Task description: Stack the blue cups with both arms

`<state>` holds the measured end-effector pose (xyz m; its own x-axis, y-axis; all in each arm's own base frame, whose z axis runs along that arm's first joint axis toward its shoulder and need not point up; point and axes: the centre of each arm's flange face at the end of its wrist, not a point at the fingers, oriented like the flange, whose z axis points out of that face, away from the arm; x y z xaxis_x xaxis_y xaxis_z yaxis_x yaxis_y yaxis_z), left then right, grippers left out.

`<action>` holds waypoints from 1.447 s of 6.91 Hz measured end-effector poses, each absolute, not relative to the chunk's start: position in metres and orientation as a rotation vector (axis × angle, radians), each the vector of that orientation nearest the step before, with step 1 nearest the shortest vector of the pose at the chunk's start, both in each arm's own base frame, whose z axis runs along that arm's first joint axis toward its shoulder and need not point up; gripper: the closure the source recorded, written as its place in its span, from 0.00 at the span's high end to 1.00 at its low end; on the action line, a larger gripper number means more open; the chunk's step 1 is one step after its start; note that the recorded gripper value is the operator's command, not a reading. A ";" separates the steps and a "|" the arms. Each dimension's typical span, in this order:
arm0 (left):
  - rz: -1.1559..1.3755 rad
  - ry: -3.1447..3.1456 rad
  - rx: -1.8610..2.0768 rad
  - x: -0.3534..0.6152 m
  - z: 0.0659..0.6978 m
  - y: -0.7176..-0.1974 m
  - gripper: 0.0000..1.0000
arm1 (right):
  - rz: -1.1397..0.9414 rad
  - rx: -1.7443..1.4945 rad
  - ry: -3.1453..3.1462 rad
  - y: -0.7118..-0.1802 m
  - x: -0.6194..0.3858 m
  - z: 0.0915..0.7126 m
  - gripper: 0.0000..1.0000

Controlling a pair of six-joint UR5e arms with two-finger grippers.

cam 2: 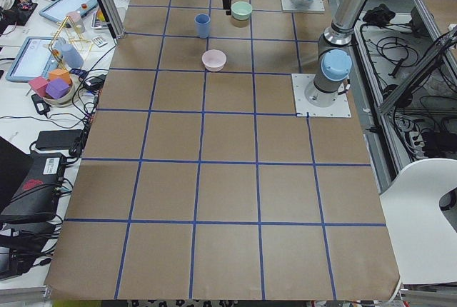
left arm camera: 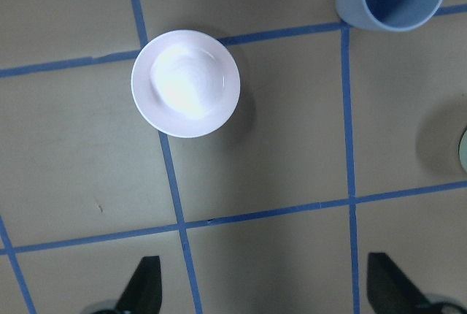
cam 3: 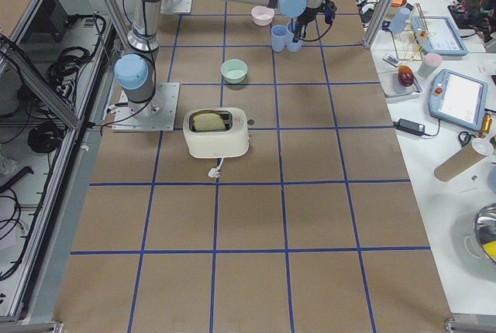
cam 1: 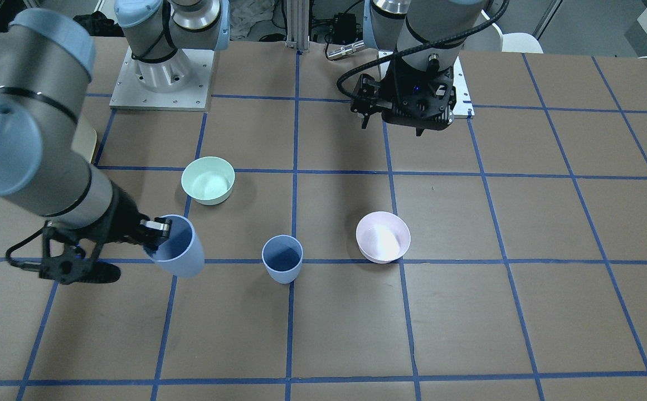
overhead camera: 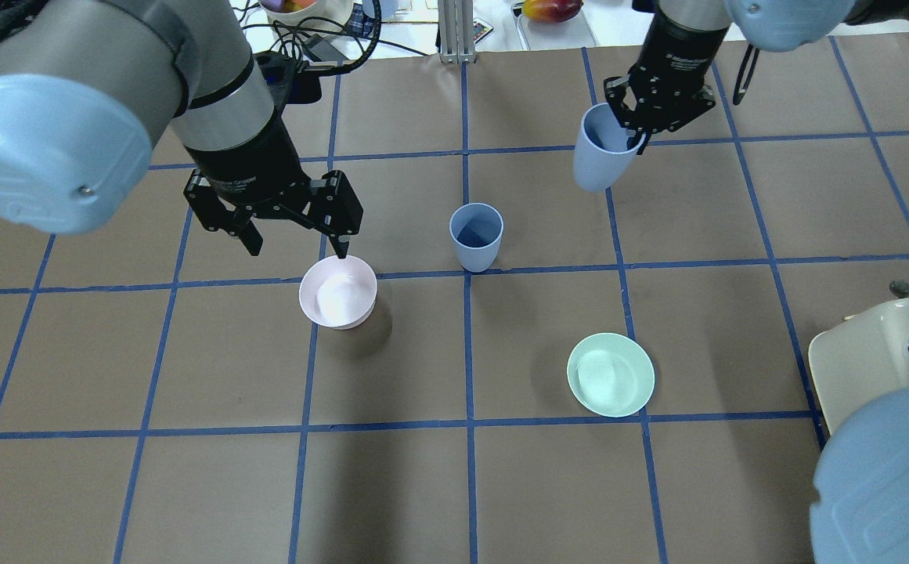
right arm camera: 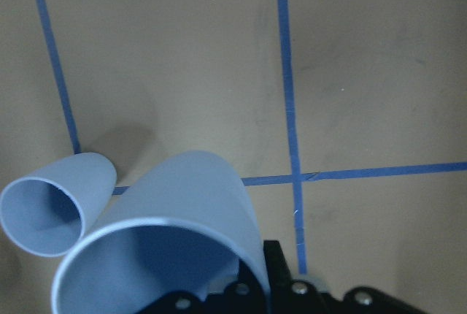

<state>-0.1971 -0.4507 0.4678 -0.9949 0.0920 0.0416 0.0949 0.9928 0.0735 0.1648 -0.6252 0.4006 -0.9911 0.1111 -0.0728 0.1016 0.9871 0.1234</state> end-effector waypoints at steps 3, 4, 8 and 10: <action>0.107 -3.111 -0.058 -0.162 0.486 -0.475 1.00 | 0.161 0.294 3.059 -0.594 0.260 0.405 0.00; 0.077 -3.113 -0.050 -0.160 0.491 -0.484 1.00 | 0.164 0.311 3.057 -0.587 0.278 0.402 0.00; 0.027 -3.116 -0.047 -0.158 0.492 -0.486 1.00 | 0.239 0.310 3.068 -0.582 0.309 0.369 0.00; 0.029 -3.116 -0.047 -0.158 0.493 -0.485 1.00 | 0.267 0.306 3.074 -0.584 0.311 0.356 0.00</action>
